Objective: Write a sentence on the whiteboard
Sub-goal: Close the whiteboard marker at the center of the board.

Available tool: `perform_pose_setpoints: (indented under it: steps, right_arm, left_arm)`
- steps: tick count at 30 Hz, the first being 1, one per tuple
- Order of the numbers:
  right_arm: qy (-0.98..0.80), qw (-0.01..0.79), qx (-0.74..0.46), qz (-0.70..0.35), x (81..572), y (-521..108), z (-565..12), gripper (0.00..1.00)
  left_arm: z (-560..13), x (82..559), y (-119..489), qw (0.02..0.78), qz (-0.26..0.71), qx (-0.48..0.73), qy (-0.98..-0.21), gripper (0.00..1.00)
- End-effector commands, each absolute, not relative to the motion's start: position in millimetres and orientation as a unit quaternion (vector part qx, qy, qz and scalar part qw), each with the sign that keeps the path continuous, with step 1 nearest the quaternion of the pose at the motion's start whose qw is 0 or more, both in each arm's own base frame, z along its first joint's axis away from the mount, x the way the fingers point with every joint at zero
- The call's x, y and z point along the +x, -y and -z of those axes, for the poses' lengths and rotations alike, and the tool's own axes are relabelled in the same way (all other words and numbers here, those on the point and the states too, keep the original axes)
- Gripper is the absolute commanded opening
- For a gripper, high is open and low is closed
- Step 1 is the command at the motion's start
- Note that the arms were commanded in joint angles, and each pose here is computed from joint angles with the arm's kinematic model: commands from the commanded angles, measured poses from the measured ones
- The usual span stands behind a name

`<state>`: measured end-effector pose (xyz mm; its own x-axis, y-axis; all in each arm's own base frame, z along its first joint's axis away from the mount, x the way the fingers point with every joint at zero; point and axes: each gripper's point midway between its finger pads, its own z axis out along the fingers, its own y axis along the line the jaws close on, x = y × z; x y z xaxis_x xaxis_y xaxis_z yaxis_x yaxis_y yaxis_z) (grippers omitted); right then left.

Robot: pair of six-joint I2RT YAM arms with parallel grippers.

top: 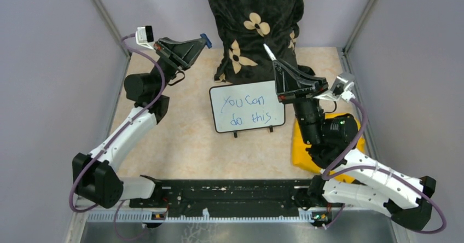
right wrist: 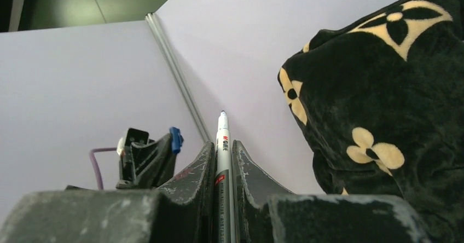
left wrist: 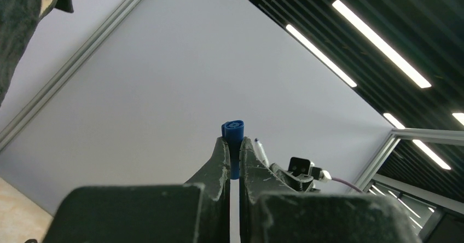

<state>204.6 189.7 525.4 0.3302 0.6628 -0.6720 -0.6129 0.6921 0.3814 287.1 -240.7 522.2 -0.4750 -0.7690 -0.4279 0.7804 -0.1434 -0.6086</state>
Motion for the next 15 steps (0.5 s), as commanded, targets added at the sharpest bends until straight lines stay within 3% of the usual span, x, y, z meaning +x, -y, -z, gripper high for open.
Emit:
perform_pose_setpoints:
  steps: [1,7,15]
  right_arm:
    - [-0.421,0.816,-0.001,-0.395,201,-204,-522,0.0]
    - [-0.41,0.82,-0.002,-0.4,197,-202,-525,0.0]
    - [-0.377,0.84,-0.037,-0.389,191,-210,-572,0.0]
  left_arm:
    - [-560,253,222,0.541,0.758,0.013,-0.364,0.0]
    - [-580,219,219,0.598,0.713,0.028,-0.366,0.0]
    - [-584,223,204,0.64,0.671,-0.012,-0.375,0.0]
